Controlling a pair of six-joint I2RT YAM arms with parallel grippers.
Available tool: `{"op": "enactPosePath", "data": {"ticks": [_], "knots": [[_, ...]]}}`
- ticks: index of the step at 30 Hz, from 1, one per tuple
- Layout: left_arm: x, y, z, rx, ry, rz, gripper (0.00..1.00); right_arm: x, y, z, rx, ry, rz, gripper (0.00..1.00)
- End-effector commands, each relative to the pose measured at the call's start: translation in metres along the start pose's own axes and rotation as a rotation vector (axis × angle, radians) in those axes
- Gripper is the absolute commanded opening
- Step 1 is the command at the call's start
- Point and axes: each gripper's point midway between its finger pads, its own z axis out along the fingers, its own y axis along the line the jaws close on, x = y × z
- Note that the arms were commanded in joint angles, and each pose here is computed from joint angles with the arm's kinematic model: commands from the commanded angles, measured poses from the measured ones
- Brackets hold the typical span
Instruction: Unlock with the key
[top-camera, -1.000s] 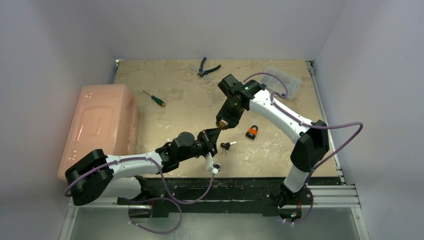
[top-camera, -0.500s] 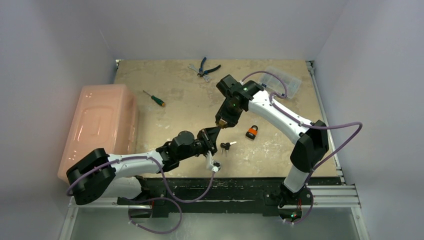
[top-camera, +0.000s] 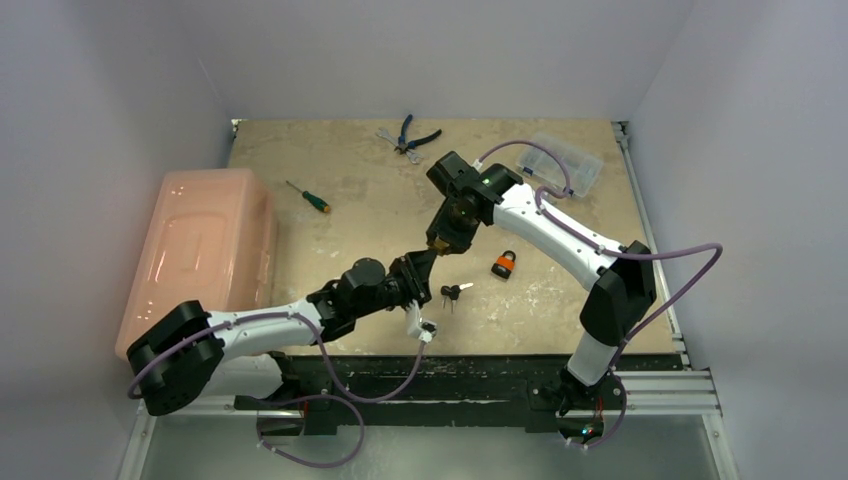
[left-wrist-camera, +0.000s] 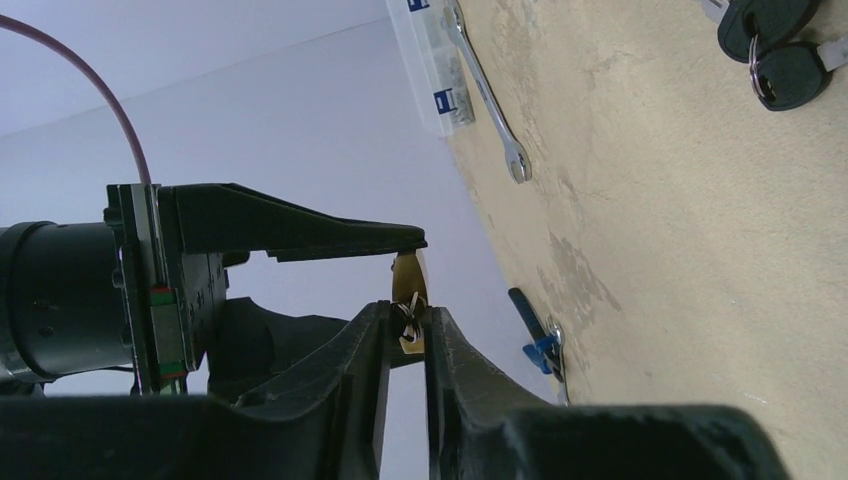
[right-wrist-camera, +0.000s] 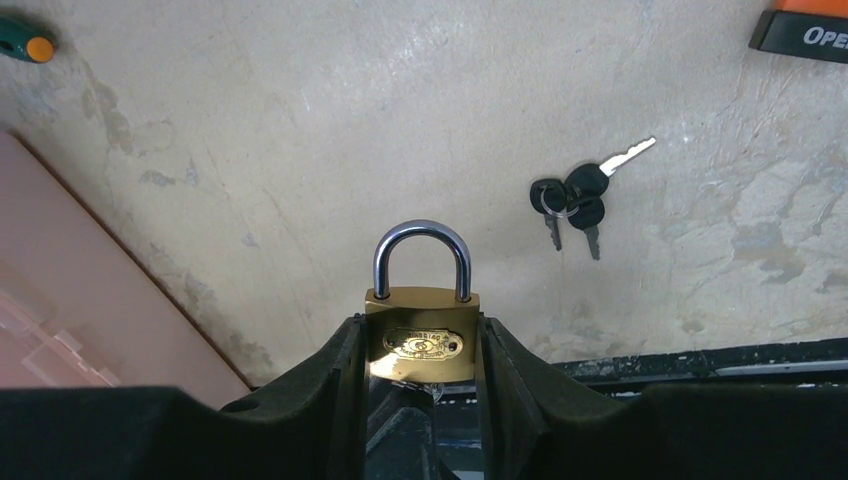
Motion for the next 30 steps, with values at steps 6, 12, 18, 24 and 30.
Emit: {"op": "enactPosePath", "data": {"ticks": [6, 12, 18, 24, 30], "knots": [[0.035, 0.022, -0.018, -0.051, 0.129, -0.006, 0.28, 0.050, -0.002, -0.022, -0.006, 0.184, -0.004, 0.00], [0.033, 0.022, -0.024, -0.066, 0.124, -0.038, 0.29, 0.049, -0.003, -0.020, -0.001, 0.178, 0.003, 0.00], [0.034, 0.028, -0.032, -0.105, 0.126, -0.096, 0.30, 0.047, -0.005, -0.017, 0.006, 0.176, 0.012, 0.00], [0.033, 0.033, -0.039, -0.146, 0.121, -0.166, 0.32, 0.038, -0.008, -0.017, 0.011, 0.150, 0.032, 0.00], [0.031, 0.039, -0.044, -0.194, 0.106, -0.249, 0.33, 0.033, -0.014, -0.014, 0.026, 0.136, 0.046, 0.00]]}}
